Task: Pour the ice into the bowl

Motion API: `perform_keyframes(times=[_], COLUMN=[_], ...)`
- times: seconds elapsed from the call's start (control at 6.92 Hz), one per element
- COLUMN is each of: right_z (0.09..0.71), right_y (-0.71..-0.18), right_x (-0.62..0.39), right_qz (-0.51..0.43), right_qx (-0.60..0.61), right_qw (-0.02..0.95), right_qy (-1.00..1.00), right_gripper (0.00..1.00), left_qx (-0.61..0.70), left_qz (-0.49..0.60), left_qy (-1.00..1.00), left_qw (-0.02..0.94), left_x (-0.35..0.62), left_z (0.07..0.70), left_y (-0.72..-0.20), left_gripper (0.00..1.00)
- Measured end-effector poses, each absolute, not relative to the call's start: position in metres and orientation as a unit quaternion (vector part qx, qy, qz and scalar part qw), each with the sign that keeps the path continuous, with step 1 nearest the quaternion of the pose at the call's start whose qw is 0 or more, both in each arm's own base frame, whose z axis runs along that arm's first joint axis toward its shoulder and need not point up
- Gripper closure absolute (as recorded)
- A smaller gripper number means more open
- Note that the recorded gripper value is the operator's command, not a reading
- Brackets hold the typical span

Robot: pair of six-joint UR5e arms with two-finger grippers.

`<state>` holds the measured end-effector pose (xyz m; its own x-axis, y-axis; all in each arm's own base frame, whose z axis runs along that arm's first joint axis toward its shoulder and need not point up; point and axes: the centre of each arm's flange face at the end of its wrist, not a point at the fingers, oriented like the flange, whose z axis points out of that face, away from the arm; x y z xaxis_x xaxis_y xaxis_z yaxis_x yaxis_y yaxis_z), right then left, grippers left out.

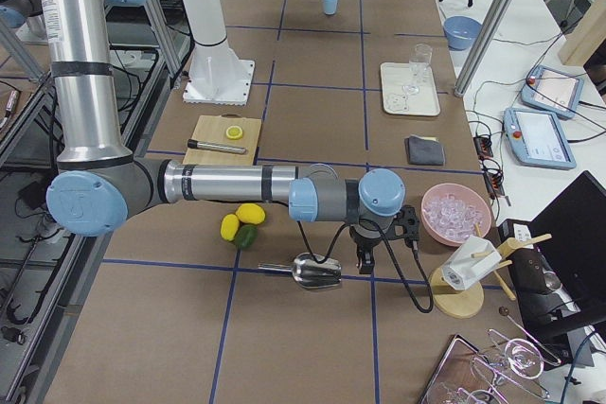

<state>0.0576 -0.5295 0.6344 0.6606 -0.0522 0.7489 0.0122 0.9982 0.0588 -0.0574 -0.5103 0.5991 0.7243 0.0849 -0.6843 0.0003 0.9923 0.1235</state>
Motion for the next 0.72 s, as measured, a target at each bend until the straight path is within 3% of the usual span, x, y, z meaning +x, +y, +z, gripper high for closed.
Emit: perform_keyframes(times=[0.43, 0.72], right_z=[0.626, 0.599], right_y=[-0.532, -0.551], right_x=[0.053, 0.024], right_qz=[-0.026, -0.032], right_qx=[0.039, 0.039], right_qw=[0.910, 0.910], right_qy=[-0.411, -0.411], right_gripper=[0.00, 0.00], left_qx=[0.077, 0.125], left_qz=[0.031, 0.044], left_qy=[0.371, 0.371], left_qw=[0.925, 0.919], left_x=[-0.057, -0.057], left_z=[0.582, 0.538], left_y=[-0.513, -0.518], left_gripper=[0.00, 0.00])
